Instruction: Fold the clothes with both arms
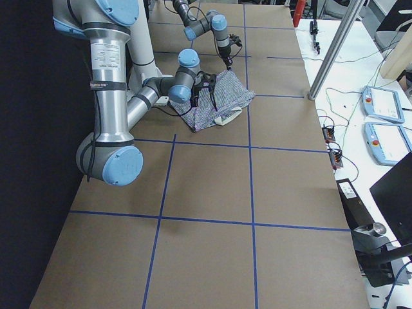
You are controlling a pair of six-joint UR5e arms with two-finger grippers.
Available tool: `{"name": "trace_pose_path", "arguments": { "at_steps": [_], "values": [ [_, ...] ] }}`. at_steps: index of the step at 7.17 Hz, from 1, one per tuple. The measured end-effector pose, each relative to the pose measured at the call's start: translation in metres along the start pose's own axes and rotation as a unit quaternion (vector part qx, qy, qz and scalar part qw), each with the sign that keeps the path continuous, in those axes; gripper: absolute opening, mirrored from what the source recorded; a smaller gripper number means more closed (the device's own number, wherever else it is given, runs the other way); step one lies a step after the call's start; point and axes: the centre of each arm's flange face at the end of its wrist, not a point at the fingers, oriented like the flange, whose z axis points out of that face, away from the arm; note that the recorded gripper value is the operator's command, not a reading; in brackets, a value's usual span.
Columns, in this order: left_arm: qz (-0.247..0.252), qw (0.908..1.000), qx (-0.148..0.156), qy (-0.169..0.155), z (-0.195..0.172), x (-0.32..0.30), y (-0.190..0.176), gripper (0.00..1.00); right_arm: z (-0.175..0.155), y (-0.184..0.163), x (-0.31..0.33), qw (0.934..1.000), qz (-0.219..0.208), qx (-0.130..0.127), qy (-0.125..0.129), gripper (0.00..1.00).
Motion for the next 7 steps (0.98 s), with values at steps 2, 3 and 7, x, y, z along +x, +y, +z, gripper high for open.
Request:
{"name": "trace_pose_path", "arguments": {
  "at_steps": [2,3,7],
  "values": [
    [0.028,0.9987,0.037,0.021,0.034,0.026,-0.06,0.0,0.0,-0.001,0.0,1.0,0.0,0.001,0.0,1.0],
    [0.046,0.9967,0.059,0.033,0.047,0.041,-0.089,0.0,0.0,-0.001,0.0,1.0,0.001,0.002,0.0,1.0],
    [0.102,0.9825,0.128,0.088,0.082,0.101,-0.142,0.99,-0.001,-0.002,0.0,1.0,0.001,0.003,0.0,1.0]
  ]
}}
